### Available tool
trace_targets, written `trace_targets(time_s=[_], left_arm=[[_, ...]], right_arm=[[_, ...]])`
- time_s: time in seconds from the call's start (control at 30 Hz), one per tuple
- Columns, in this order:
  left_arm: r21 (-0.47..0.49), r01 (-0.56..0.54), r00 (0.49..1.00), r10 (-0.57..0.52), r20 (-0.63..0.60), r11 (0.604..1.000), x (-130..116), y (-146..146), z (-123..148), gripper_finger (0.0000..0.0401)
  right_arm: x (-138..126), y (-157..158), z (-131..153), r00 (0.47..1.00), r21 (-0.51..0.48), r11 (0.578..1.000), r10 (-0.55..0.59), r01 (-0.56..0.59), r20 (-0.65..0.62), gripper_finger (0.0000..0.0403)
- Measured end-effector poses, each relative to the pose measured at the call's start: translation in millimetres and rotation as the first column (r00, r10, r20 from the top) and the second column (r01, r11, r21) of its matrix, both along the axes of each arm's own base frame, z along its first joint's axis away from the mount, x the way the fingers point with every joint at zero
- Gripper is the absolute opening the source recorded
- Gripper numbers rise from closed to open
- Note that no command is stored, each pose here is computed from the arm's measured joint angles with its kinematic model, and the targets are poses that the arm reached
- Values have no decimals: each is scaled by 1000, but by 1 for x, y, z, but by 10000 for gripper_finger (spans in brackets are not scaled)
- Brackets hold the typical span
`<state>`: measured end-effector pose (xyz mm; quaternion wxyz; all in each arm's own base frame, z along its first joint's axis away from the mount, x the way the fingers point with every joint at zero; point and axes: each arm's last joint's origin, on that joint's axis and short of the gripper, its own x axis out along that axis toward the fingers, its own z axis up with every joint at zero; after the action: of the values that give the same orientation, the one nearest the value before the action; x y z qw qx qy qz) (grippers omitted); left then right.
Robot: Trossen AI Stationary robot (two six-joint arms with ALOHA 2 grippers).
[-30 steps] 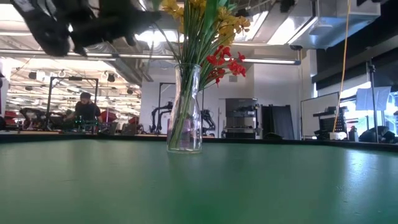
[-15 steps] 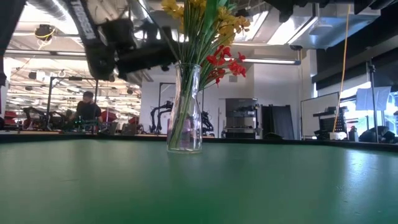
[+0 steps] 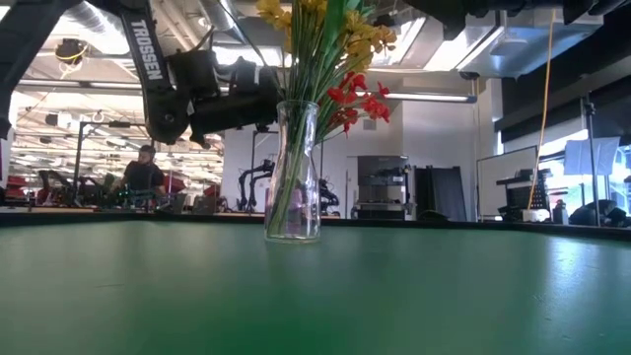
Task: Sort flowers into vase by color
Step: Put the red flower into the violet vase
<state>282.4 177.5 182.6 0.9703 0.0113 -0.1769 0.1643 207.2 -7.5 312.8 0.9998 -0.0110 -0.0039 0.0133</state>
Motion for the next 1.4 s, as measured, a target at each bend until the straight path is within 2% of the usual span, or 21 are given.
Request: trace_targets(time_s=[0.27, 0.63, 0.93, 1.2, 1.4], left_arm=[[-23, 30, 998, -31, -47, 999, -2, -5, -9, 0], [-83, 7, 992, -17, -125, 996, -17, -14, -30, 0], [-114, 3, 986, -22, -165, 993, -23, -18, -39, 20], [-188, -15, 960, -39, -277, 982, -25, -19, -54, 23], [-195, -15, 957, -42, -288, 981, -25, -19, -55, 28]], right_arm=[[0, 0, -1, 1000, -10, 1000, 0, 0, -12, 169], [0, 0, -2, 1000, -35, 999, -10, 10, -15, 169], [0, -1, -2, 999, -37, 999, -31, 31, -15, 169], [0, -1, -2, 999, -38, 999, -37, 37, -15, 169], [0, -1, -1, 999, -37, 999, -39, 38, -14, 169]])
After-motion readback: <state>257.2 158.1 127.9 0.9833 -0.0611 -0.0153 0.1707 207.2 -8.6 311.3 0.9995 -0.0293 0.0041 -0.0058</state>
